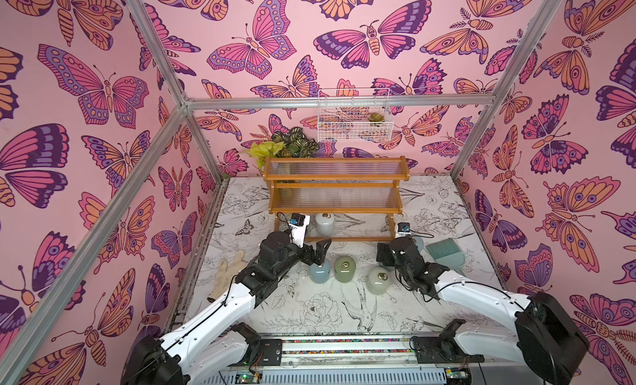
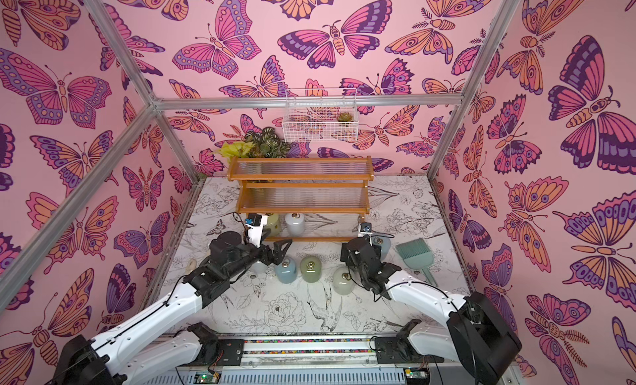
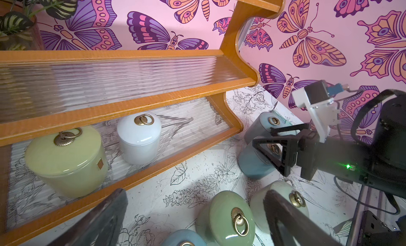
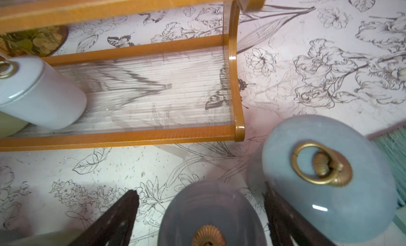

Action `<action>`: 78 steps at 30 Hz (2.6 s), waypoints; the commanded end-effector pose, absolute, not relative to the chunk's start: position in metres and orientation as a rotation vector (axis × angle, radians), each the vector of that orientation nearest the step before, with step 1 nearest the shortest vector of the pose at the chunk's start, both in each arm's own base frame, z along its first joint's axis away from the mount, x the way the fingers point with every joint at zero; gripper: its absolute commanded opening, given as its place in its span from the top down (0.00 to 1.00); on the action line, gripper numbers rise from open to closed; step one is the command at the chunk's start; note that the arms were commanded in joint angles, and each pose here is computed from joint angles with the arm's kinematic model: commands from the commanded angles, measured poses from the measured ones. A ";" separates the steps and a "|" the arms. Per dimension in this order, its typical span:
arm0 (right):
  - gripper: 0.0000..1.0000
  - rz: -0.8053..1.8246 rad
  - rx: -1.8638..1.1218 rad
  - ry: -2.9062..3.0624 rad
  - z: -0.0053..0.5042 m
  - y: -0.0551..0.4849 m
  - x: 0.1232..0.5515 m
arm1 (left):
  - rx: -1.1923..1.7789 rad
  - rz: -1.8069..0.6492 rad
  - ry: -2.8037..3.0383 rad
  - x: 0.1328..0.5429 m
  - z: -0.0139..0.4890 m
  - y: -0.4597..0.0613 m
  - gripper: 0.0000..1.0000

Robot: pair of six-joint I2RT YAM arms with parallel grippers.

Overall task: Remove the tea canisters from the shelf
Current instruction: Place the tea canister at the center of the board, then pick up the tea canister from the shelf.

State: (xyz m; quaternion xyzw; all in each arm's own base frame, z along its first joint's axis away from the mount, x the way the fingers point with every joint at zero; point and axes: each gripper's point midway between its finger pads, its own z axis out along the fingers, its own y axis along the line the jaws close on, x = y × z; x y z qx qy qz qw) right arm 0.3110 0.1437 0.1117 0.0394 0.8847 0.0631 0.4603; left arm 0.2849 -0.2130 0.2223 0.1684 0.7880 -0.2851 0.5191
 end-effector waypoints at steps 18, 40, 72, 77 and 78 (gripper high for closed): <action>0.06 0.402 -0.297 2.020 0.173 0.282 0.374 | 0.233 -0.870 1.834 0.286 0.234 -0.181 0.00; 0.01 0.407 -0.441 2.017 0.123 0.379 0.421 | 0.216 -0.967 1.784 0.281 0.228 -0.176 0.00; 0.24 0.354 -0.385 1.943 0.124 0.384 0.444 | 0.222 -0.933 1.799 0.283 0.229 -0.173 0.00; 0.24 0.366 -0.388 1.912 0.141 0.379 0.438 | 0.209 -0.905 1.810 0.284 0.228 -0.169 0.00; 0.24 0.370 -0.385 1.906 0.145 0.377 0.437 | 0.209 -0.903 1.810 0.283 0.228 -0.169 0.00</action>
